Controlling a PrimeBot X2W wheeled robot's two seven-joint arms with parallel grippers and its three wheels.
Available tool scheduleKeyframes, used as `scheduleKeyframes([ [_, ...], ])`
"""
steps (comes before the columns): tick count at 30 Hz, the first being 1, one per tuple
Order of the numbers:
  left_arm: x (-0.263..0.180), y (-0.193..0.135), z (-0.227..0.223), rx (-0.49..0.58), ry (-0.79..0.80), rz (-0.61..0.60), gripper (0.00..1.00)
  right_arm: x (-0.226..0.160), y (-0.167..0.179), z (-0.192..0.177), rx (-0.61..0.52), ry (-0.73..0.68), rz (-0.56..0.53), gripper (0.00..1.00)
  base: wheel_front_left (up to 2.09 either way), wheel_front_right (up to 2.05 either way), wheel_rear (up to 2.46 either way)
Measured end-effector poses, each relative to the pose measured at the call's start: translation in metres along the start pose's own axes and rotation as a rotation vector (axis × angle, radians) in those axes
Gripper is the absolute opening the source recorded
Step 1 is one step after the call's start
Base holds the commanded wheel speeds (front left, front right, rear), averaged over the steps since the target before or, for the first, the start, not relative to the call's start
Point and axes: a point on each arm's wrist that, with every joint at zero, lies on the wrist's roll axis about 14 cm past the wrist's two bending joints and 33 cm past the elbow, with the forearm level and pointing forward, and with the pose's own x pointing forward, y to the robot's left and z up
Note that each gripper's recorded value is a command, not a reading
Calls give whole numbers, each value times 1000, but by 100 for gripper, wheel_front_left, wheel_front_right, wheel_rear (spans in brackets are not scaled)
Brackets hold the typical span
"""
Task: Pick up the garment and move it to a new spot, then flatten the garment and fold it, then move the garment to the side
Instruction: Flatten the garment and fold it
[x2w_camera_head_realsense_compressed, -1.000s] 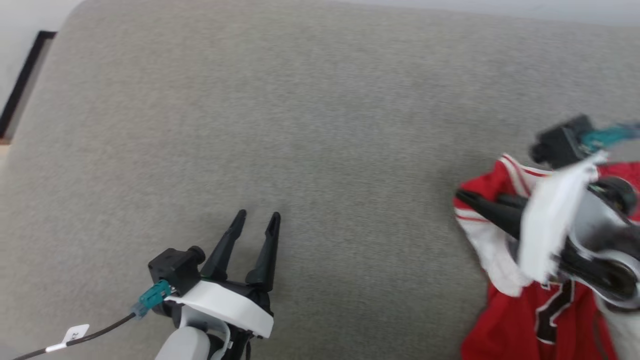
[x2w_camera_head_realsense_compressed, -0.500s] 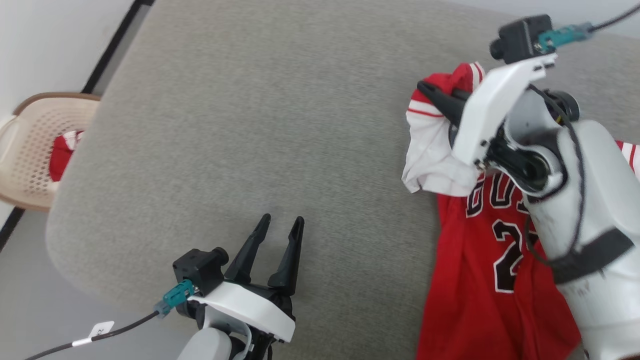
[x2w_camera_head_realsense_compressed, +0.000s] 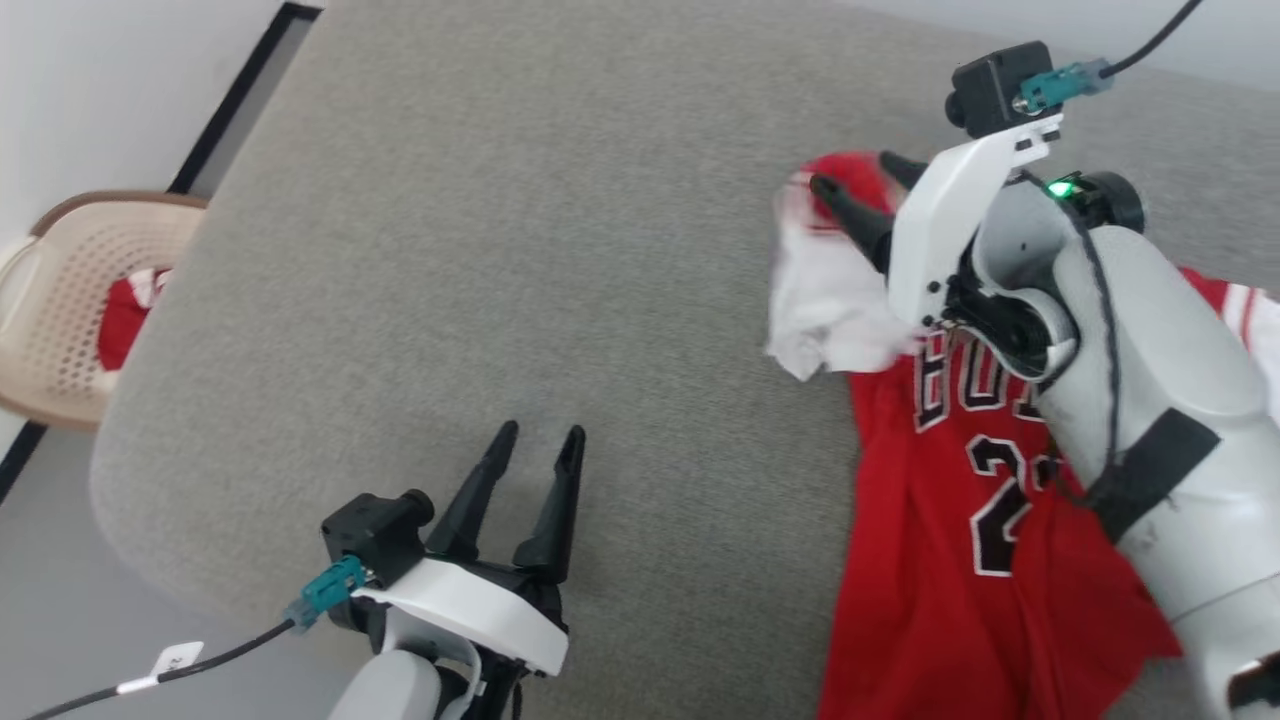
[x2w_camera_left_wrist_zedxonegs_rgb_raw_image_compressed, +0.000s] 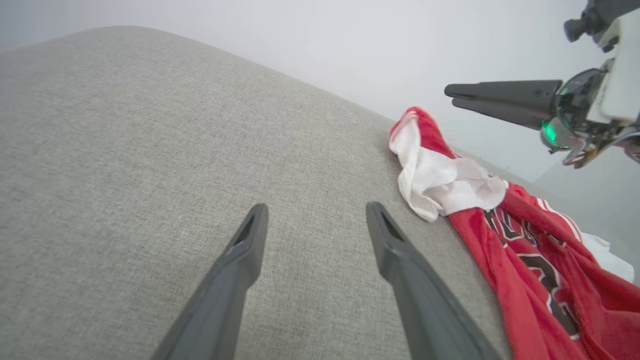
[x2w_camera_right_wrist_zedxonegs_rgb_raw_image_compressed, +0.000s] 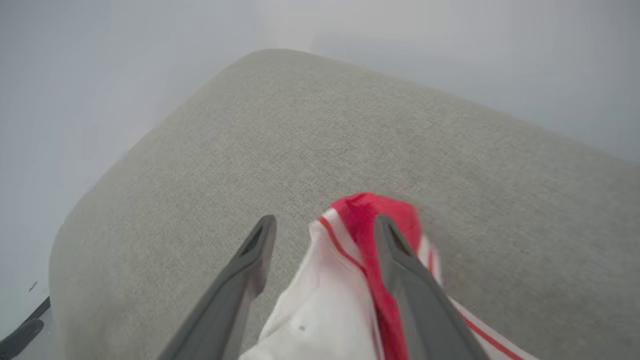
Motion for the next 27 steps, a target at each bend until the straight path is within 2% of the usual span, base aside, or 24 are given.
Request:
scheduleKeyframes([
  [6, 9, -9, 7, 54, -4, -70, 100, -42, -32, 21, -54, -113, -56, 100, 0, 0, 0],
  [8, 19, -19, 15, 99, -15, -133, 100, -74, -56, 23, -64, -188, -108, 100, 0, 0, 0],
  [15, 46, -57, 27, 261, -5, -358, 100, -160, -113, -3, -48, -331, -297, 100, 0, 0, 0],
  [20, 62, -72, 8, 390, 148, -527, 100, -215, -138, -31, 23, -419, -436, 100, 0, 0, 0],
  [23, 80, -76, 9, 400, 256, -565, 100, -243, -144, -44, 60, -464, -508, 100, 0, 0, 0],
  [27, 102, -64, 5, 369, 433, -537, 100, -266, -143, -58, 93, -501, -579, 100, 0, 0, 0],
])
